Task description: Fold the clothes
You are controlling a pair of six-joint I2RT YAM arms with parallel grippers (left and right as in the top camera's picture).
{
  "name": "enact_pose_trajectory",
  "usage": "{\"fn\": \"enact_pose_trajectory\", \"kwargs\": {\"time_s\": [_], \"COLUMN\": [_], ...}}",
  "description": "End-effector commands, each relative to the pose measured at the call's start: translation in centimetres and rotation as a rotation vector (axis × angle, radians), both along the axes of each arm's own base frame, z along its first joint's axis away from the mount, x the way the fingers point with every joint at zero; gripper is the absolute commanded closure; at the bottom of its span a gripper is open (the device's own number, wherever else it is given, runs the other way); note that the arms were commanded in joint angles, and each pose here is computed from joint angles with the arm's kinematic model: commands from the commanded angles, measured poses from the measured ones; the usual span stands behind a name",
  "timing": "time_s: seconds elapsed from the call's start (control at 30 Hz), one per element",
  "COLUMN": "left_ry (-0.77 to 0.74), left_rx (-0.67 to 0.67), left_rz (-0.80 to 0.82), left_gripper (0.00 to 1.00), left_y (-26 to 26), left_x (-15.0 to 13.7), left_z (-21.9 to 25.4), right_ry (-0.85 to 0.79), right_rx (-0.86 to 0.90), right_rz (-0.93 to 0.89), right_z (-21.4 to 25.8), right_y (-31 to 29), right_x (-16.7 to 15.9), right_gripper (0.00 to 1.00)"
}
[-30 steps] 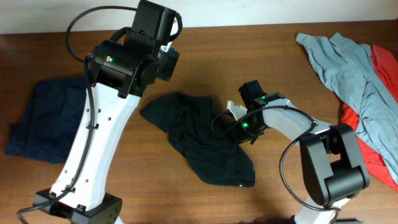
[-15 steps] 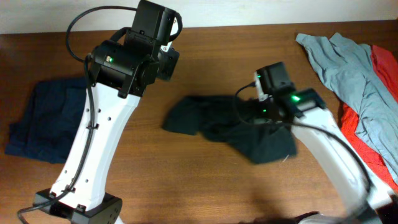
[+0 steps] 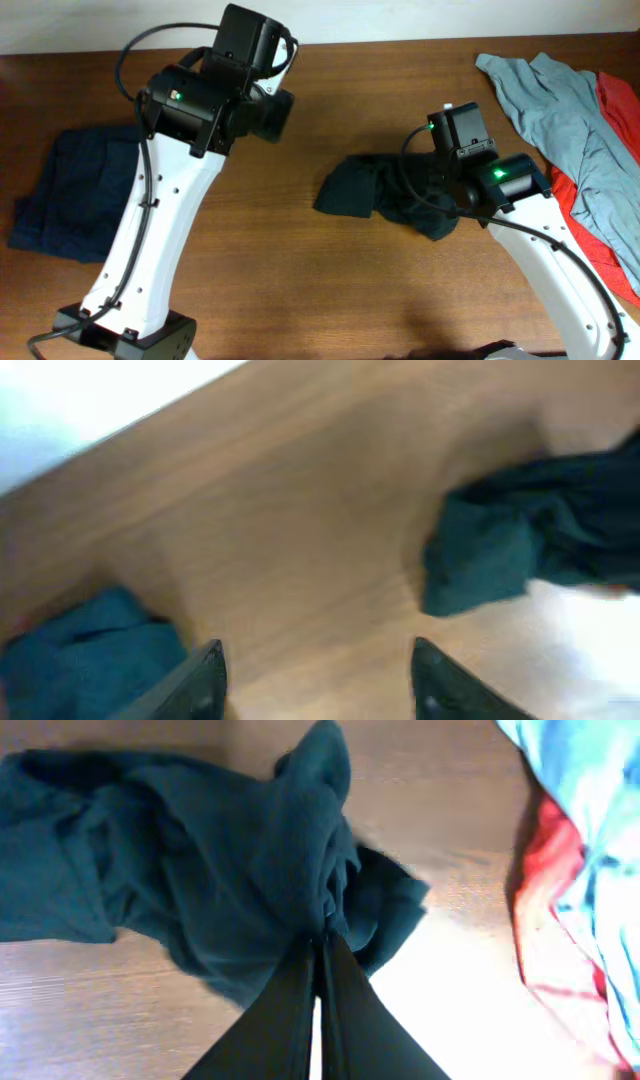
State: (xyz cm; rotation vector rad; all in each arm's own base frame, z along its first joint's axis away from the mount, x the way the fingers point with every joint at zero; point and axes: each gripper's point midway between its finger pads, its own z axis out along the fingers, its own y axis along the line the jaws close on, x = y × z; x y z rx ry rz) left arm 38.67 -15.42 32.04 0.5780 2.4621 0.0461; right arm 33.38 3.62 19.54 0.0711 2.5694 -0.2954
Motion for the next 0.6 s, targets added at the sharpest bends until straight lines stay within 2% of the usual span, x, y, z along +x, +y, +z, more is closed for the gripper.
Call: {"fn": "enact_pose_trajectory", "kwargs": {"time_s": [0.0, 0.13, 0.23, 0.37, 0.4, 0.5, 0.57], "left_ry": [0.156, 0.274, 0.319, 0.341, 0.365, 0.409, 0.412], "left_rx": [-0.100, -0.115, -0.173, -0.204, -0.211, -0.173, -0.113], "left_rz": [-0.090, -0.183, -0.315, -0.401, -0.463, -0.561, -0.598], "left_gripper": [0.39, 0.39, 0.39, 0.32, 0.31, 0.31, 0.32], "left_y": [-2.6, -4.3, -6.7, -8.5, -9.4, -10.6, -11.7], "left_x": [-1.6, -2.1, -2.1, -1.8, -2.4, -3.4, -3.0], "left_z": [-3.5, -8.0, -11.3, -15.4, -16.8, -20.0, -22.7], "right_ry": [-0.046, -0.039, -0.036, -0.030, -0.027, -0.020, -0.020], "right_rx": [-0.051, -0.048, -0.038, -0.036, -0.032, -0.019, -0.016], "right_rz": [-0.106, -0.122, -0.143, -0.148, -0.145, -0.138, -0.137], "right_z": [1.3, 1.2, 1.1, 1.0, 0.9, 0.8, 0.8], "right_y": [-1.6, -1.8, -1.8, -1.8, -1.7, -1.5, -1.5], "right_x": [-0.1, -0.4, -0.6, -0.8, -0.8, -0.9, -0.9], "right_gripper": [0.96, 0.96, 0.96, 0.96, 0.95, 0.95, 0.95]}}
